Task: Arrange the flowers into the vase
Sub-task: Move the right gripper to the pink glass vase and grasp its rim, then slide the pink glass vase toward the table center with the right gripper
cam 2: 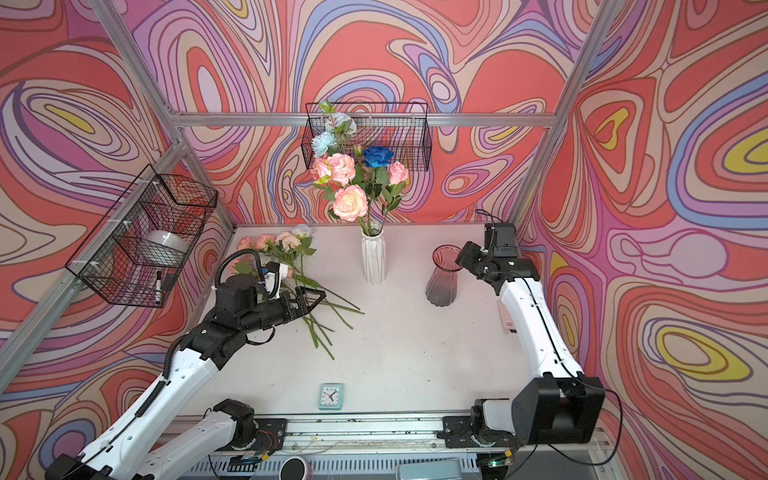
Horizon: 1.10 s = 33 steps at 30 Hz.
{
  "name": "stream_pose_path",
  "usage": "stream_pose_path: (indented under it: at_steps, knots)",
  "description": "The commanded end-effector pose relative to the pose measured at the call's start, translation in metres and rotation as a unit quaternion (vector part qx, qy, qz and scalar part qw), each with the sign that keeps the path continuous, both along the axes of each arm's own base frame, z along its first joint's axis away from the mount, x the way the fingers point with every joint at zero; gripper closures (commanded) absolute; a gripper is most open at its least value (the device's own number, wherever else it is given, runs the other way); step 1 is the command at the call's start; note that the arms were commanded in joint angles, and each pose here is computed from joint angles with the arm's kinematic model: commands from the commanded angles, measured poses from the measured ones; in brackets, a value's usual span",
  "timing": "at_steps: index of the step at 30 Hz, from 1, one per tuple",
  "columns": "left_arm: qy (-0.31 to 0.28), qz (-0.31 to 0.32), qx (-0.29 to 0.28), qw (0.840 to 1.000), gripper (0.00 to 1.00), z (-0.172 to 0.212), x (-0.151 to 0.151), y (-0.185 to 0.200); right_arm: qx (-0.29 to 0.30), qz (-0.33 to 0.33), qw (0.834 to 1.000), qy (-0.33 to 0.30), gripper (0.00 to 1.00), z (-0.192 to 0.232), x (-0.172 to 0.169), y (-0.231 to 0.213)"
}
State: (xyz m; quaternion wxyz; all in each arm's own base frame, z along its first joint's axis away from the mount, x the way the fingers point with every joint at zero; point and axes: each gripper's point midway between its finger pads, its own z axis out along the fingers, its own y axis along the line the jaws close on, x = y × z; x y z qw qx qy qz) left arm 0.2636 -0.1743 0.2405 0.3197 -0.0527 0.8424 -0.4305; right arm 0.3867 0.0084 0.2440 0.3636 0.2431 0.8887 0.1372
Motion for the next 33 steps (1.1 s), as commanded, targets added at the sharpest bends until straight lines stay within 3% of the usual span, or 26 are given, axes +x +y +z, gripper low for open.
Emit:
stream_pose_path:
  at_steps: [1,6,14,21,28,33]
  knots:
    - [-0.003,-0.015,0.002,1.000,0.02,-0.001,-0.008,-0.001,0.026,0.013,0.999,-0.033,0.32,0.017,0.013,0.009]
    - [0.000,-0.009,0.011,1.000,0.02,-0.003,-0.010,0.002,0.027,0.009,1.000,-0.003,0.58,0.000,0.016,0.008]
    - [0.002,-0.006,0.018,1.000,0.02,-0.007,-0.013,0.005,0.025,0.015,0.999,0.033,0.72,-0.025,0.008,0.009]
    - [0.003,-0.008,0.030,1.000,0.02,-0.008,-0.013,0.006,0.033,0.039,0.997,0.051,1.00,-0.033,-0.006,0.018]
    - [0.006,-0.010,0.029,1.000,0.02,-0.008,-0.012,0.005,0.044,0.095,0.992,0.064,1.00,-0.025,-0.032,0.053]
    - [0.008,-0.011,0.031,0.999,0.02,-0.008,-0.012,0.005,0.072,0.168,0.980,0.084,1.00,-0.021,-0.058,0.106]
